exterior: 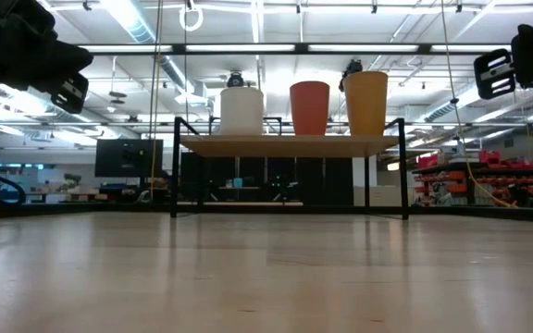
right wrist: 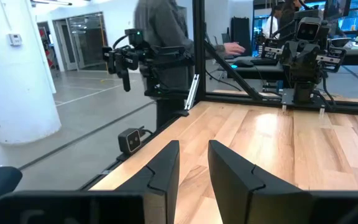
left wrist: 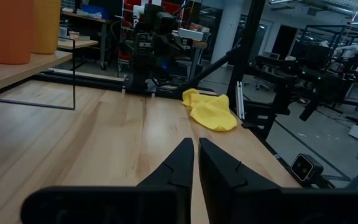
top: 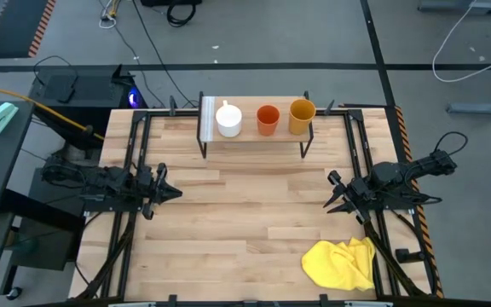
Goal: Stack small to large cups/mugs on shelf
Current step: Return to Home Position
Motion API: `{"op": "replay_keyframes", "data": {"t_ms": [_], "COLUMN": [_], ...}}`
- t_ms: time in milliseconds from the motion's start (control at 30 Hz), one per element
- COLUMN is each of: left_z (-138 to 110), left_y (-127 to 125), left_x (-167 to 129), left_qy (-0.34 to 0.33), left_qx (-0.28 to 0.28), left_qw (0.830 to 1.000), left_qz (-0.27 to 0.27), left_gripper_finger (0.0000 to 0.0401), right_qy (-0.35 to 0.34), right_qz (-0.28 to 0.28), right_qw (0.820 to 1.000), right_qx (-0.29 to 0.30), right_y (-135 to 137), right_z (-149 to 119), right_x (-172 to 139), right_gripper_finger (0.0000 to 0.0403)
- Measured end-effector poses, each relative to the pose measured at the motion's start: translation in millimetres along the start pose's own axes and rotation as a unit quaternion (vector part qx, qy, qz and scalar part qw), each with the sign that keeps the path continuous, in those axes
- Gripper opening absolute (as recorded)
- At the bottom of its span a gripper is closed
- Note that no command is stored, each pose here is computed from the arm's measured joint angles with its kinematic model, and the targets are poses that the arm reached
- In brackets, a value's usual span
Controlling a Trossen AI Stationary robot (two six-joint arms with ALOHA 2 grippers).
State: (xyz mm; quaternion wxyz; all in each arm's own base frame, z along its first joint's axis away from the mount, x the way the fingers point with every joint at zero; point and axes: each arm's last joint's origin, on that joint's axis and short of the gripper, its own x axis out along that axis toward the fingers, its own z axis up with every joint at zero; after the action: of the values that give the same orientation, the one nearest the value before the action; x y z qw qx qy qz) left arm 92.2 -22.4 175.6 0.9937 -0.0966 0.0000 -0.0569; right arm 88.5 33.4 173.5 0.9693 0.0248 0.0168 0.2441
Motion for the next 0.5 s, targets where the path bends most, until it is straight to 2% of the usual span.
{"op": "replay_keyframes", "data": {"t_ms": [500], "left_z": [0.0], "left_y": [0.0], "left_x": [0.0], "left_qy": [0.000], "left_qx": [0.000], "left_qw": [1.000], "left_qz": [0.000], "left_gripper_finger": [0.0036], "right_qy": [0.000], "right_qz": [0.000], "right_qw": [1.000], "right_qx": [0.000], "right_y": [0.0], "right_z": [0.0], "right_x": [0.0], "right_gripper_finger": [0.0093]}}
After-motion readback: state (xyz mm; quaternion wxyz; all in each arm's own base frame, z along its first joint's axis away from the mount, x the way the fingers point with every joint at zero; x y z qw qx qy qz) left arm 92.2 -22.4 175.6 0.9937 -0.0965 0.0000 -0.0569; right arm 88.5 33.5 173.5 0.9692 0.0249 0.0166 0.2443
